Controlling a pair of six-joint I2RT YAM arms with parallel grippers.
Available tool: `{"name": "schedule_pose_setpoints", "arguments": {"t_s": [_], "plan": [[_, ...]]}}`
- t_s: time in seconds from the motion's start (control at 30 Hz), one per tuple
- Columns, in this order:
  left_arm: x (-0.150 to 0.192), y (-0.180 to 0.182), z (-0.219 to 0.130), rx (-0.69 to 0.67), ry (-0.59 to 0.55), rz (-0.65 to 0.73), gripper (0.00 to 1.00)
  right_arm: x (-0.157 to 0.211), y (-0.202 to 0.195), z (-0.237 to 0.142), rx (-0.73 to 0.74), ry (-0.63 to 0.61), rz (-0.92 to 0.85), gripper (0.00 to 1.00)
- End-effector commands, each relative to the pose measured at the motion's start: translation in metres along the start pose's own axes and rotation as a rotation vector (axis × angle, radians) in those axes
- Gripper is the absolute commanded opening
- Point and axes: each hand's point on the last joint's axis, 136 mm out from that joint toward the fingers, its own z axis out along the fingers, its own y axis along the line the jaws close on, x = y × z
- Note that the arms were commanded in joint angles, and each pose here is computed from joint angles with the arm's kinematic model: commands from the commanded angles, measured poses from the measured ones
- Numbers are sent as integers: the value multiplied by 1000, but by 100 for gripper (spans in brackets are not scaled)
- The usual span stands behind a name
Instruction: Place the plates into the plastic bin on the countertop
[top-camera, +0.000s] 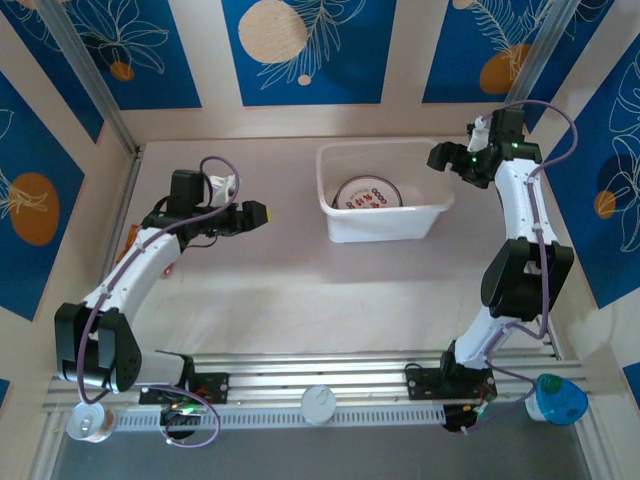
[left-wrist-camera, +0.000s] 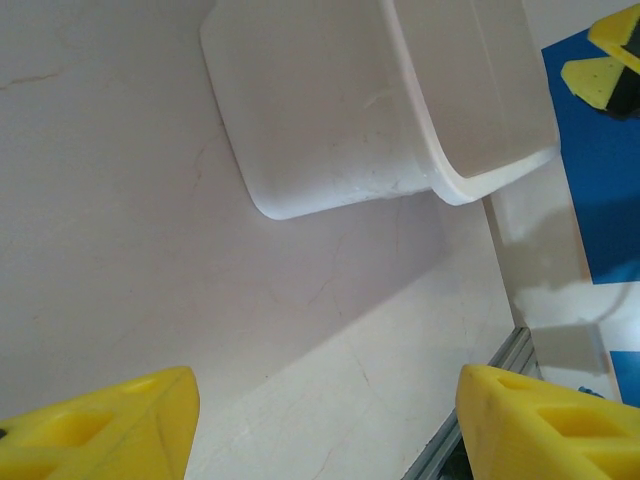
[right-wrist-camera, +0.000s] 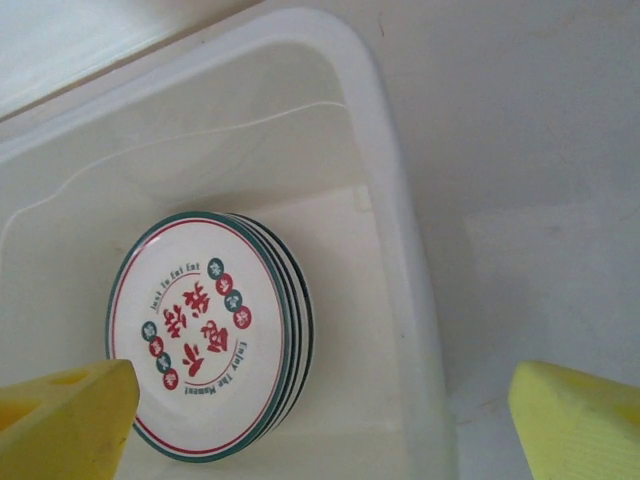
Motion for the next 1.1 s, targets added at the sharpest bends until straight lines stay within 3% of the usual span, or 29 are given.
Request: {"name": "schedule_pose_setpoints", "arguments": {"t_s": [0.0, 0.27, 0.7, 0.9, 1.07], "plan": [[2, -5, -3, 9, -13, 13, 67, 5, 6, 19, -42, 34, -44, 95], [2, -5, -6, -1, -29, 15, 67, 20, 24, 46, -117, 123, -60, 92], [2, -7, -11, -13, -57, 30, 68, 31, 116, 63, -305, 132, -283, 90], [7, -3, -14, -34, -66, 35, 68, 41, 144, 75, -335, 159, -347, 90], [7, 5, -21, -95, -94, 58, 69, 36, 150, 71, -310, 148, -302, 92]]}}
